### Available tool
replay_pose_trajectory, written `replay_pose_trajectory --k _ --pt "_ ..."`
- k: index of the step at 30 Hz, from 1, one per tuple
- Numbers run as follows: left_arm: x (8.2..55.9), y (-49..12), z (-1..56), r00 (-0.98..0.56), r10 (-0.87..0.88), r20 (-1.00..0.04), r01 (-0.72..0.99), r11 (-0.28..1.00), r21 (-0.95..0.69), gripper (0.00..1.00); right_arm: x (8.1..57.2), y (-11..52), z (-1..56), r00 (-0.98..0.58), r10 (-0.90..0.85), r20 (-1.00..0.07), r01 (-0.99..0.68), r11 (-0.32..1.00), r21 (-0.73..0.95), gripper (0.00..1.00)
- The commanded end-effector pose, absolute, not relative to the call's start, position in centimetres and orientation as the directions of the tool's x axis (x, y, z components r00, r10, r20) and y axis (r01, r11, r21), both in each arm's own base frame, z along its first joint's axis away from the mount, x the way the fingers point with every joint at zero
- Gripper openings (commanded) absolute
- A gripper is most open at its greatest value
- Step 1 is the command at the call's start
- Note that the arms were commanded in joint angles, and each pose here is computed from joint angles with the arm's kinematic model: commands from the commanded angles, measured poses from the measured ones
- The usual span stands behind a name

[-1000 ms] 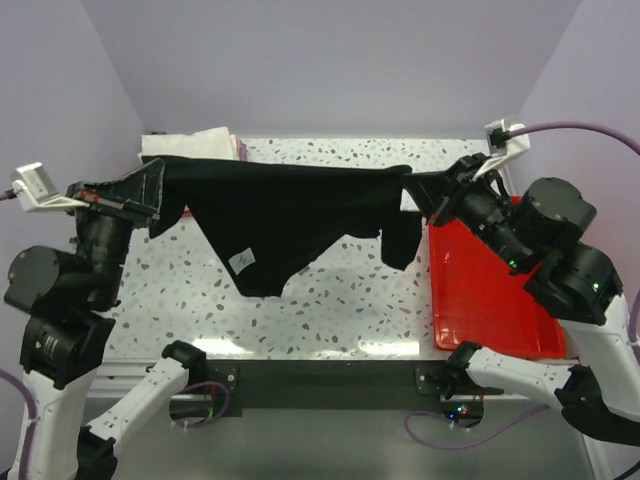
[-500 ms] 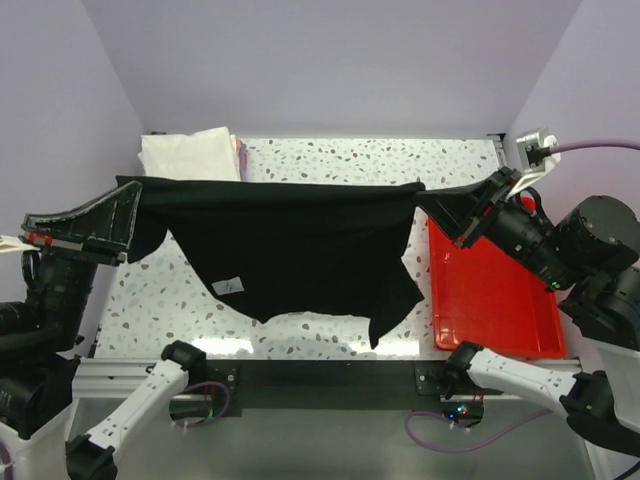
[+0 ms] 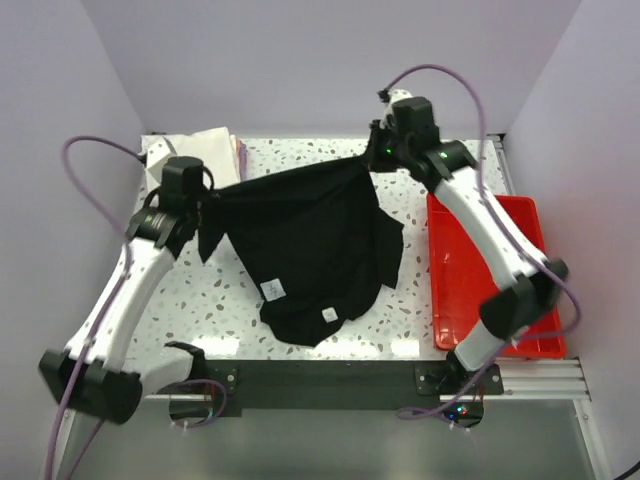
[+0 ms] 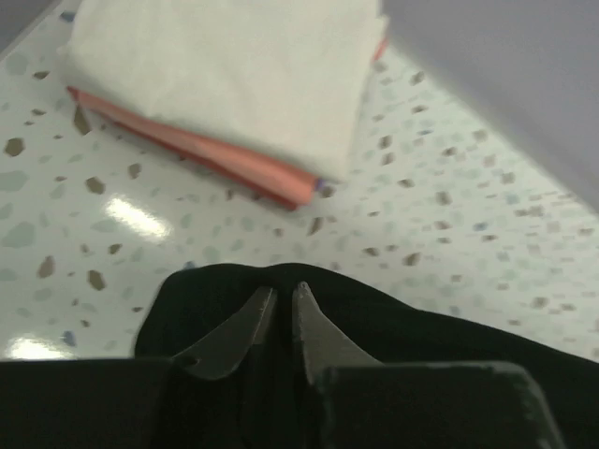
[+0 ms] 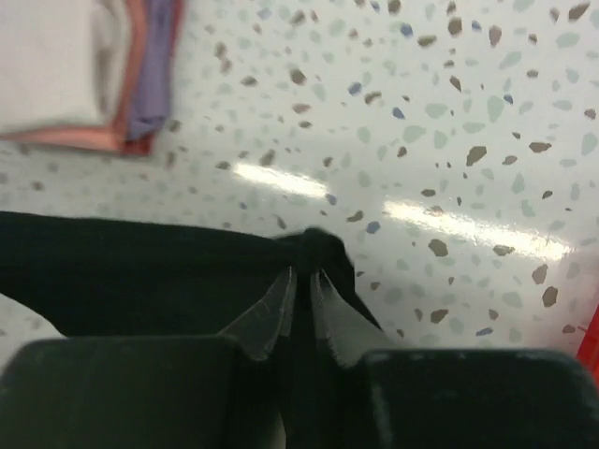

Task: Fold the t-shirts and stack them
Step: Flatten the tshirt out

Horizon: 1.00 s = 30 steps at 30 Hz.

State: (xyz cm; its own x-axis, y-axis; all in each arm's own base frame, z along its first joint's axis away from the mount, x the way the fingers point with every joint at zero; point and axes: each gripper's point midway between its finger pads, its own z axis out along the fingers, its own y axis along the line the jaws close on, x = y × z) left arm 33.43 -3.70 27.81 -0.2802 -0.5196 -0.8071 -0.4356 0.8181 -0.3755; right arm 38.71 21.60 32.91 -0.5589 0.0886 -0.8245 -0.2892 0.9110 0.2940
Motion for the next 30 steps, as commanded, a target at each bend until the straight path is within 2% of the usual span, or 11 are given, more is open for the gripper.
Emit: replay_pose_trajectory --k 1,4,5,6,10,11,14,15,24,27,30 --pt "36.2 0.1 23.8 -0.335 -0.544 -0.770 -0.524 0.786 -0.327 0.28 46.0 23.4 28.1 -0.573 -0.044 -0.819 -0.348 0.917 0.194 0.13" --pt "37.6 -0.9 22.9 -0.374 -0.562 -0.737 -0.499 0.792 -0.351 0.66 49.9 24.2 26.7 -0.564 -0.096 -0.820 -0.345 0.930 0.129 0.64" --pt "37.6 -1.2 22.8 -0.378 -0.563 -0.735 -0.488 0.796 -0.359 0.91 50.7 24.7 23.9 -0.610 -0.117 -0.784 -0.338 0.933 0.124 0.94" --pt "37.5 -1.2 22.8 -0.378 -0.560 -0.738 -0.482 0.799 -0.360 1.00 50.5 24.6 23.6 -0.635 -0.125 -0.762 -0.333 0.935 0.123 0.99" --pt "35.4 -1.1 23.4 -0.339 -0.563 -0.754 -0.454 0.800 -0.393 1.00 48.3 24.0 21.3 -0.673 -0.119 -0.730 -0.323 0.935 0.145 0.99" --pt "34.5 -1.1 21.9 -0.360 -0.567 -0.741 -0.462 0.798 -0.386 1.00 46.9 23.7 23.7 -0.642 -0.097 -0.760 -0.335 0.928 0.164 0.99" --pt "32.6 -1.4 20.1 -0.368 -0.588 -0.720 -0.460 0.788 -0.408 1.00 42.8 23.8 21.3 -0.682 -0.097 -0.725 -0.339 0.920 0.195 0.99" --pt "32.0 -1.3 19.5 -0.372 -0.594 -0.713 -0.470 0.783 -0.408 1.00 40.8 24.7 23.3 -0.644 -0.092 -0.759 -0.366 0.909 0.200 0.99" --pt "28.3 -1.4 16.4 -0.368 -0.645 -0.670 -0.496 0.746 -0.445 1.00 23.0 32.5 14.5 -0.713 -0.325 -0.621 -0.567 0.789 0.237 0.99" --pt "28.1 -2.1 16.0 -0.376 -0.655 -0.655 -0.472 0.744 -0.473 1.00 19.5 34.3 12.2 -0.709 -0.419 -0.568 -0.624 0.747 0.229 0.99" --pt "29.2 -3.5 16.6 -0.406 -0.625 -0.667 -0.378 0.779 -0.500 1.00 19.3 34.0 10.6 -0.743 -0.402 -0.534 -0.578 0.788 0.212 0.99"
